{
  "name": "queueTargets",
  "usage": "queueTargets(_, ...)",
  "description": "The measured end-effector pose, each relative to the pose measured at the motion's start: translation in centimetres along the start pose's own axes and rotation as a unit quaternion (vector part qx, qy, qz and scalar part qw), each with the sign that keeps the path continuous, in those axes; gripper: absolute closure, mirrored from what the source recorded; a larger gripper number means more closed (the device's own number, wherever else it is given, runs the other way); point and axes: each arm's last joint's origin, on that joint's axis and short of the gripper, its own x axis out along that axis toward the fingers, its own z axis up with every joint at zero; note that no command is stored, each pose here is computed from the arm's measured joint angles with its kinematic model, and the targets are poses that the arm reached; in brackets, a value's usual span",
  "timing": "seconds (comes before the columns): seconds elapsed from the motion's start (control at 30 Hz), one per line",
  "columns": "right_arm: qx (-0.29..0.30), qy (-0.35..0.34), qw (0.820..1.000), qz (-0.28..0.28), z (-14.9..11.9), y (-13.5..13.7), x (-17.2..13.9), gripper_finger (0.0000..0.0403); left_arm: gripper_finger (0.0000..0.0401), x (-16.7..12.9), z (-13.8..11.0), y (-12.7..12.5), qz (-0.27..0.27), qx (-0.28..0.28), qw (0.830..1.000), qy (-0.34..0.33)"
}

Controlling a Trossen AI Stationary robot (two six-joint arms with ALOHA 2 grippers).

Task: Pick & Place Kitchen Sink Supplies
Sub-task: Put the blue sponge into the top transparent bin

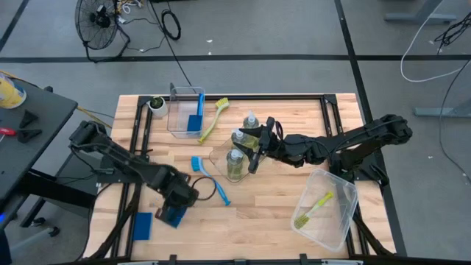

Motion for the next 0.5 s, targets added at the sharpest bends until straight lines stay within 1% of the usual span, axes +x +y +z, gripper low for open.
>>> queueTargets(0.07, 0.0, -0.001, 1.0, 0.0, 0.0, 0.0, 0.0, 0.0172, 0.0395, -1.9, 0.2, 0.9, 0.035, 0.022, 0.999, 0.02)
queueTargets(0.17, 0.001, -0.001, 1.0, 0.0, 0.0, 0.0, 0.0, 0.0172, 0.0396, -4.8, 0.2, 2.6, 0.093, 0.036, 0.994, 0.049)
queueTargets(0.33, 0.002, -0.002, 1.0, 0.0, 0.1, 0.0, 0.0, 0.0172, 0.0396, -8.5, -0.4, 6.4, 0.16, 0.03, 0.983, 0.086)
queueTargets(0.5, 0.002, -0.003, 1.0, 0.0, 0.1, 0.0, 0.0, 0.0172, 0.0394, -11.5, -2.7, 10.7, 0.215, 0.007, 0.973, 0.087)
